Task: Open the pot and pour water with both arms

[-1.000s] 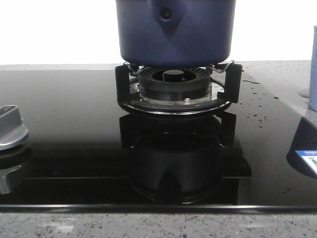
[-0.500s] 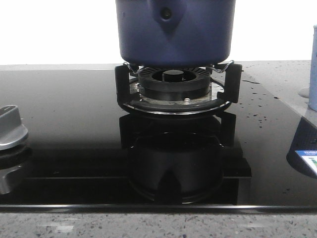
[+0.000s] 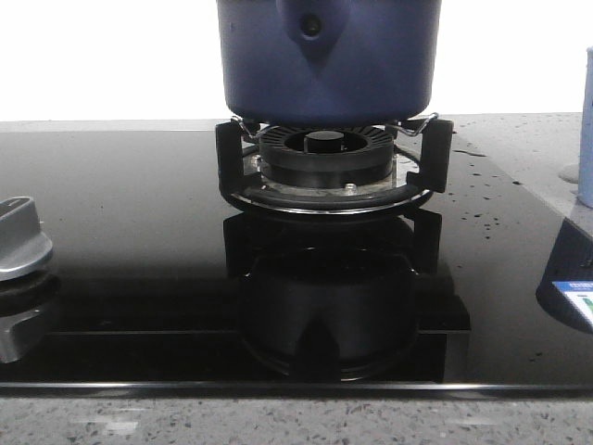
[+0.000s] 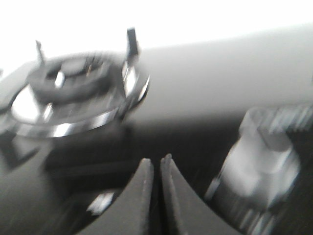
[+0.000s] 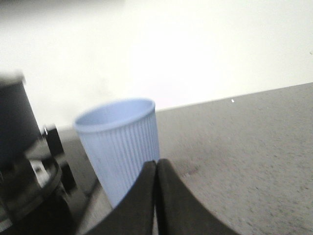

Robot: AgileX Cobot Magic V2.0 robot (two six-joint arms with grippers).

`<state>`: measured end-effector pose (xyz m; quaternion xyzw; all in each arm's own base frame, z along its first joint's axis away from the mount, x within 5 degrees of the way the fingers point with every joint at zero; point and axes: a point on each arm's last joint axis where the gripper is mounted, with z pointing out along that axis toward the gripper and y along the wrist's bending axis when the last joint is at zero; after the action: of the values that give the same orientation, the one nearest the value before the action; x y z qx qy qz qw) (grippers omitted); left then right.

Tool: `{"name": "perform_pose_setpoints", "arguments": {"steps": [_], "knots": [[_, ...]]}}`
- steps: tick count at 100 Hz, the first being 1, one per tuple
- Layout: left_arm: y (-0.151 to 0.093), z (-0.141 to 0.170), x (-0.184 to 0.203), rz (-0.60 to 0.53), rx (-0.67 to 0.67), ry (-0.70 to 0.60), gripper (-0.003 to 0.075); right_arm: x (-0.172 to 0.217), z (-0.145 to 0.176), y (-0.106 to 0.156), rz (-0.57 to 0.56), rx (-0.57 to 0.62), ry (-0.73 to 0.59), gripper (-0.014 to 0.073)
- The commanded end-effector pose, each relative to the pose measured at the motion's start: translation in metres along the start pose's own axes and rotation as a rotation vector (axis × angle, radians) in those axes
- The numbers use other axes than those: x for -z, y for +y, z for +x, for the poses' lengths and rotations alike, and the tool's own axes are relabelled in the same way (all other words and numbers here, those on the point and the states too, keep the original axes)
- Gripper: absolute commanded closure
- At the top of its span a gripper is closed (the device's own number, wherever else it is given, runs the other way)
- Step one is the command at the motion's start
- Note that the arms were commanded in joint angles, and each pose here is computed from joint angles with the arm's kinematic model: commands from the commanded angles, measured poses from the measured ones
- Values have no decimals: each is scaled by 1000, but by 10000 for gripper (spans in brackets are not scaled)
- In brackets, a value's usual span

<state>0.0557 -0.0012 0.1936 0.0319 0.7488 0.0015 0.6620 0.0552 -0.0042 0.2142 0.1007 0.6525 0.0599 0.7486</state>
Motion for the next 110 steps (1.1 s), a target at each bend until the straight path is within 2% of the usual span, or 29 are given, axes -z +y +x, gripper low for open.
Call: {"name": "perform_pose_setpoints", "arguments": {"steps": [1, 15, 25, 37, 46, 51, 63, 74, 85, 92, 98, 110], "knots": [[-2, -6, 1, 32, 126, -198, 741, 2, -1, -3, 11, -138, -101, 666], [3, -22, 6, 40, 422, -391, 741, 2, -2, -5, 25, -290, -101, 666], [10, -27, 8, 26, 653, -453, 741, 2, -5, -3, 16, -291, -86, 666], [14, -28, 9, 23, 826, -456, 741, 3, -18, 4, -13, -288, -54, 666], [8, -36, 10, 77, 802, -393, 741, 6, -34, 11, -40, -242, -21, 666], [1, -41, 11, 126, 747, -304, 741, 6, -40, 14, -47, -217, 8, 666], [-9, -61, 12, 186, 610, -130, 740, 5, -61, 23, -52, -129, 145, 666], [-13, -85, 6, 223, 513, -40, 740, 3, -77, 30, -46, -79, 283, 666], [-22, -103, -8, 290, 438, 93, 740, -1, -83, 35, -42, -77, 463, 666], [-31, -111, -19, 359, 455, 168, 733, -2, -85, 39, -53, -99, 556, 666], [-41, -121, -23, 448, 471, 179, 722, -1, -87, 43, -79, -136, 601, 666], [-63, -141, -26, 659, 409, 166, 722, 2, -87, 52, -152, -215, 642, 666]]}}
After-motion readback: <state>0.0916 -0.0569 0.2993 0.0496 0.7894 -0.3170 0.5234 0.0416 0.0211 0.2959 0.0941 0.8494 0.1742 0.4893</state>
